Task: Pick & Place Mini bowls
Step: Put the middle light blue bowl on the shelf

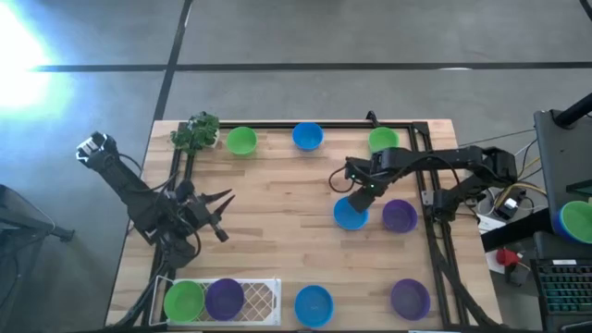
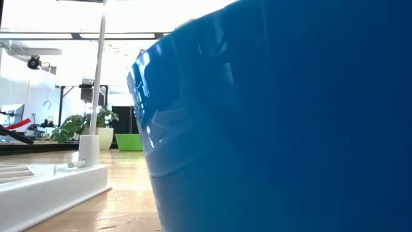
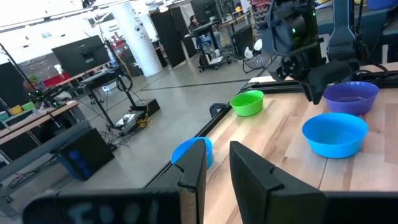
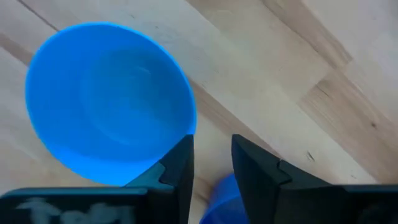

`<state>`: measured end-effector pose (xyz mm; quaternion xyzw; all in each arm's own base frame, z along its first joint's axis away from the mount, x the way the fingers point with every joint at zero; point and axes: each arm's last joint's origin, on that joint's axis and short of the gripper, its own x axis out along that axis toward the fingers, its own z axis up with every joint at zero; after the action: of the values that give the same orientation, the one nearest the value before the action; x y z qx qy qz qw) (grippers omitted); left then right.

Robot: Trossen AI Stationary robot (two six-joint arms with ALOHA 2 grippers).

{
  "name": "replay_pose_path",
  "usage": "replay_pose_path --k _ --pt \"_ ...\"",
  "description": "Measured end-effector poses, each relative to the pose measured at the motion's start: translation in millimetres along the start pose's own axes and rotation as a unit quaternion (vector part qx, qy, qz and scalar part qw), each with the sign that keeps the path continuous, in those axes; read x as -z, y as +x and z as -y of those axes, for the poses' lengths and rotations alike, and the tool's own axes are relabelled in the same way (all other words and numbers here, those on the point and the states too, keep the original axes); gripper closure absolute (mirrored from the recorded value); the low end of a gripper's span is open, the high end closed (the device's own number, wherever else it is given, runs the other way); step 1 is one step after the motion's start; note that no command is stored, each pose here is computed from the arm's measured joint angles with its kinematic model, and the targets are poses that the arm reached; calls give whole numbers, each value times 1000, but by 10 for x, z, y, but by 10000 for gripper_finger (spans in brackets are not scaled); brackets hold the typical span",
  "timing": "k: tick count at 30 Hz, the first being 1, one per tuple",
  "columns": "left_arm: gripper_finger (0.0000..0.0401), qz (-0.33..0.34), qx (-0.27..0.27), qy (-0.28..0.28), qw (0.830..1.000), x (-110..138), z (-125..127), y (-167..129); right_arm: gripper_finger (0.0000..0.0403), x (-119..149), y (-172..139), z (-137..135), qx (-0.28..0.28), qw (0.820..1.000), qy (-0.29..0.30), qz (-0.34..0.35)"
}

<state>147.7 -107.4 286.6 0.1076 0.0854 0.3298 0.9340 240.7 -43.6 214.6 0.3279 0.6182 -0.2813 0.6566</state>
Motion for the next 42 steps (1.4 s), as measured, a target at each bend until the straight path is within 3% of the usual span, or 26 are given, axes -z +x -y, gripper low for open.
replay_pose_path --k 21,33,42 --pt "334 0 0 2 1000 2 1 0 319 -25 253 -10 -21 1000 -3 13" --pt "334 0 0 3 1000 3 1 0 310 -12 304 -10 -25 999 -10 18" --pt "334 0 0 4 1000 5 1 0 326 5 459 2 -56 998 -13 29"
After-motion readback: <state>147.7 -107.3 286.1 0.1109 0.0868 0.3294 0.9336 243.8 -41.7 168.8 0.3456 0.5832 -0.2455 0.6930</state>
